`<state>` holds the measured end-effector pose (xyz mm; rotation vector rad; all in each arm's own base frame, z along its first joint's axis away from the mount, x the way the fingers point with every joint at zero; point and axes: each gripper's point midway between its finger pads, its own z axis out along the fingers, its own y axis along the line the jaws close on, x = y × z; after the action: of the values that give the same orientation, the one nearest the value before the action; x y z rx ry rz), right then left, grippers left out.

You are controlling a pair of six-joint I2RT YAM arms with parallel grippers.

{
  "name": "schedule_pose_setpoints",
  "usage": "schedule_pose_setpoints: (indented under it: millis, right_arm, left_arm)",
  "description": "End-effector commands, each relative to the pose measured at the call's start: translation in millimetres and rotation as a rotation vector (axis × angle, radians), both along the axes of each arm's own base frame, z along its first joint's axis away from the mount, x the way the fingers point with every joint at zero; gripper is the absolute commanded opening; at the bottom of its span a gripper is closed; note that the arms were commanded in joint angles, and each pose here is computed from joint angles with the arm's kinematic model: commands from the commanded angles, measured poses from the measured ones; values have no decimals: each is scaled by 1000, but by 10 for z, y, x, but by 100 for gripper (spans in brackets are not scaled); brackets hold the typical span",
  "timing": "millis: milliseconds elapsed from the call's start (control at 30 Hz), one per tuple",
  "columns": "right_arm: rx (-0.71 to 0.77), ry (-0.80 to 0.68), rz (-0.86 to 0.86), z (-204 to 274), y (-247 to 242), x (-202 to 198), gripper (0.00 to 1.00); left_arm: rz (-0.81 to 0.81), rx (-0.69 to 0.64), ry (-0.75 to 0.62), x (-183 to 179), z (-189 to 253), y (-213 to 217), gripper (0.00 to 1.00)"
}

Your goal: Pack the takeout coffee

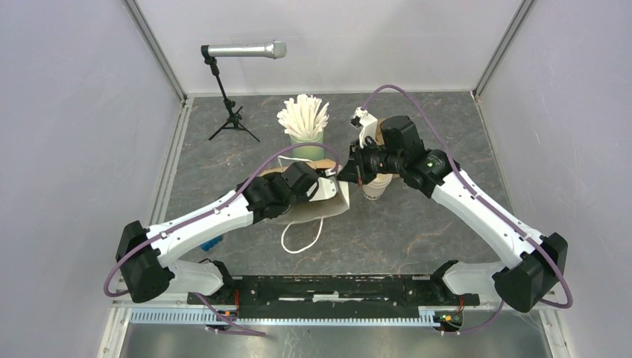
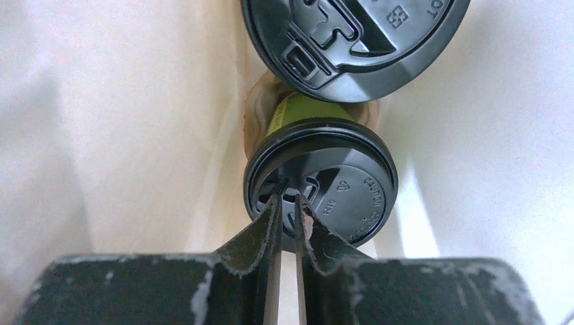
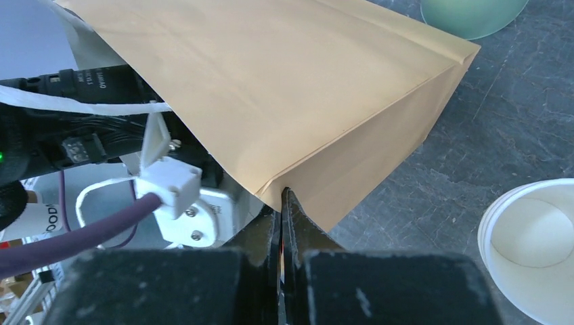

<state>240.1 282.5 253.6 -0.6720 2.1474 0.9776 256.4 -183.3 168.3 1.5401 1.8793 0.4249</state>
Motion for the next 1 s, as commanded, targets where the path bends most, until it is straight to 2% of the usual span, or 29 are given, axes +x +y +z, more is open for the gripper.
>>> schedule_pose_setpoints:
  millis: [0,300,733,967]
  right_arm:
    - [64,54,42,184,63,-49,0]
    - [87,130,40,282,53,-72,2]
    - [90,236,7,393,40,-52,3]
    - [71,322,-17,288,15,-55,5]
  left_arm:
    - [21,-127,-6,-31,249,-120,19]
    - [40,-220,-26,-66,474,-134,19]
    - [26,-422,54,-272,752,-311,20]
    - [43,-558,78,-375,953,-376,22]
